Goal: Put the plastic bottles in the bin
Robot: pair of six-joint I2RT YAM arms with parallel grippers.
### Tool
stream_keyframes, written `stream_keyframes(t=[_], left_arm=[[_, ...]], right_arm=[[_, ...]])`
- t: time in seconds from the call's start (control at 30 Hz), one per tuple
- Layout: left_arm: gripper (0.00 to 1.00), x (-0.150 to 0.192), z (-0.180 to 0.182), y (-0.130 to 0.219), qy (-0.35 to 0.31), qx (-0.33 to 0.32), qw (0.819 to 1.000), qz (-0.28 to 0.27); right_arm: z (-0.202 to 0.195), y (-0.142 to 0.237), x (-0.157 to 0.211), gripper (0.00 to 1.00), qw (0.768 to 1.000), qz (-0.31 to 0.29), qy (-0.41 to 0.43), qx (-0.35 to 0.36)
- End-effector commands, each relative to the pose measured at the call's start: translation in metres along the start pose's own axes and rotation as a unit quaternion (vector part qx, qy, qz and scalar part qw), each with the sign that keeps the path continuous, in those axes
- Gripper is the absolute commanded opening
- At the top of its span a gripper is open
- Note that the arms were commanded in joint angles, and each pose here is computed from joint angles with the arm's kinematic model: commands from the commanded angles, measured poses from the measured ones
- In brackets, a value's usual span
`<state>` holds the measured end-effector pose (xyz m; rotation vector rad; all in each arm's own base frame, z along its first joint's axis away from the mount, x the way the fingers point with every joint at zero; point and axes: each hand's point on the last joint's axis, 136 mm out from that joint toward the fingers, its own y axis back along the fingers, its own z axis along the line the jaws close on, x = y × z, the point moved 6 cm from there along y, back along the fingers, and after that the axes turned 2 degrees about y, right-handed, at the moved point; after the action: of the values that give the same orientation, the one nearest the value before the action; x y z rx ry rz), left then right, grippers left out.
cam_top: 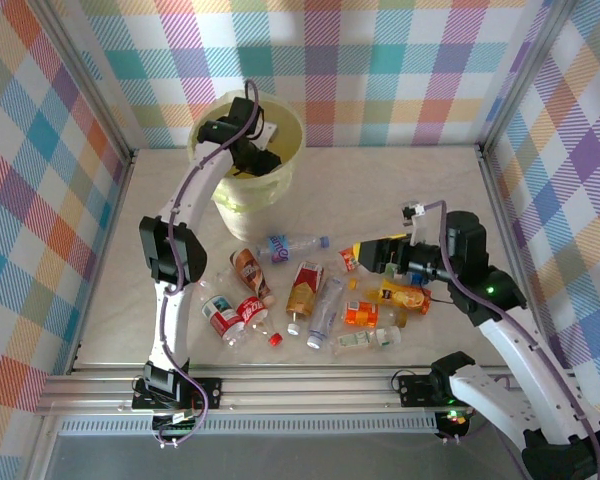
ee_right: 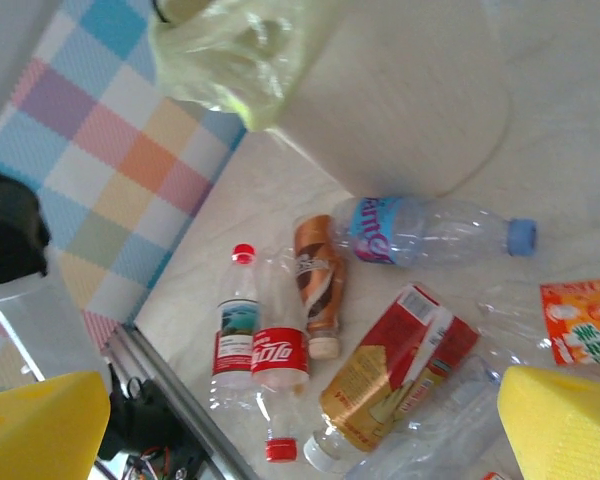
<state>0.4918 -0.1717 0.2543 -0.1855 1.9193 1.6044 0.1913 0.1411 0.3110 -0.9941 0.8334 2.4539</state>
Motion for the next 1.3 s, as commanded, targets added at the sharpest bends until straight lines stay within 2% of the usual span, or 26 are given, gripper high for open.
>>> stream_keyframes(t=[0.0, 0.1, 0.33, 0.47, 0.67, 0.97, 1.07, 1.27], left_arm=[[0.54, 0.004, 0.001, 0.0, 0.011, 0.011, 1.0, 0.014], [0.56, 0.006, 0.002, -0.003, 0.013, 0.011, 1.0, 0.019], [0.63, 0.005, 0.001, -0.002, 0.015, 0.015, 1.0, 0.017], [0.66, 0.004, 0.0, 0.001, 0.016, 0.015, 1.0, 0.014], [0.75, 0.001, 0.0, 0.01, 0.02, 0.015, 1.0, 0.002], [0.88, -0.01, -0.005, 0.041, 0.026, 0.023, 0.999, -0.034], [1.0, -0.015, -0.007, 0.057, 0.028, 0.025, 0.998, -0.054], [1.0, -0.029, -0.01, 0.103, 0.041, 0.026, 0.992, -0.117]], right_arm=[[-0.02, -0.006, 0.002, 1.0, 0.995, 0.005, -0.064, 0.077], [-0.034, -0.003, -0.003, 1.0, 0.981, -0.019, -0.128, 0.143], [-0.033, 0.003, -0.004, 1.0, 0.989, -0.035, -0.038, 0.141], [-0.04, 0.009, -0.003, 1.0, 0.983, -0.036, -0.029, 0.179], [-0.035, 0.006, 0.001, 1.0, 0.987, -0.015, -0.021, 0.158], [-0.039, 0.006, 0.002, 1.0, 0.983, 0.005, -0.026, 0.179], [-0.039, 0.005, 0.003, 1.0, 0.983, 0.015, -0.022, 0.18], [-0.037, 0.002, 0.007, 1.0, 0.986, 0.033, -0.023, 0.164]])
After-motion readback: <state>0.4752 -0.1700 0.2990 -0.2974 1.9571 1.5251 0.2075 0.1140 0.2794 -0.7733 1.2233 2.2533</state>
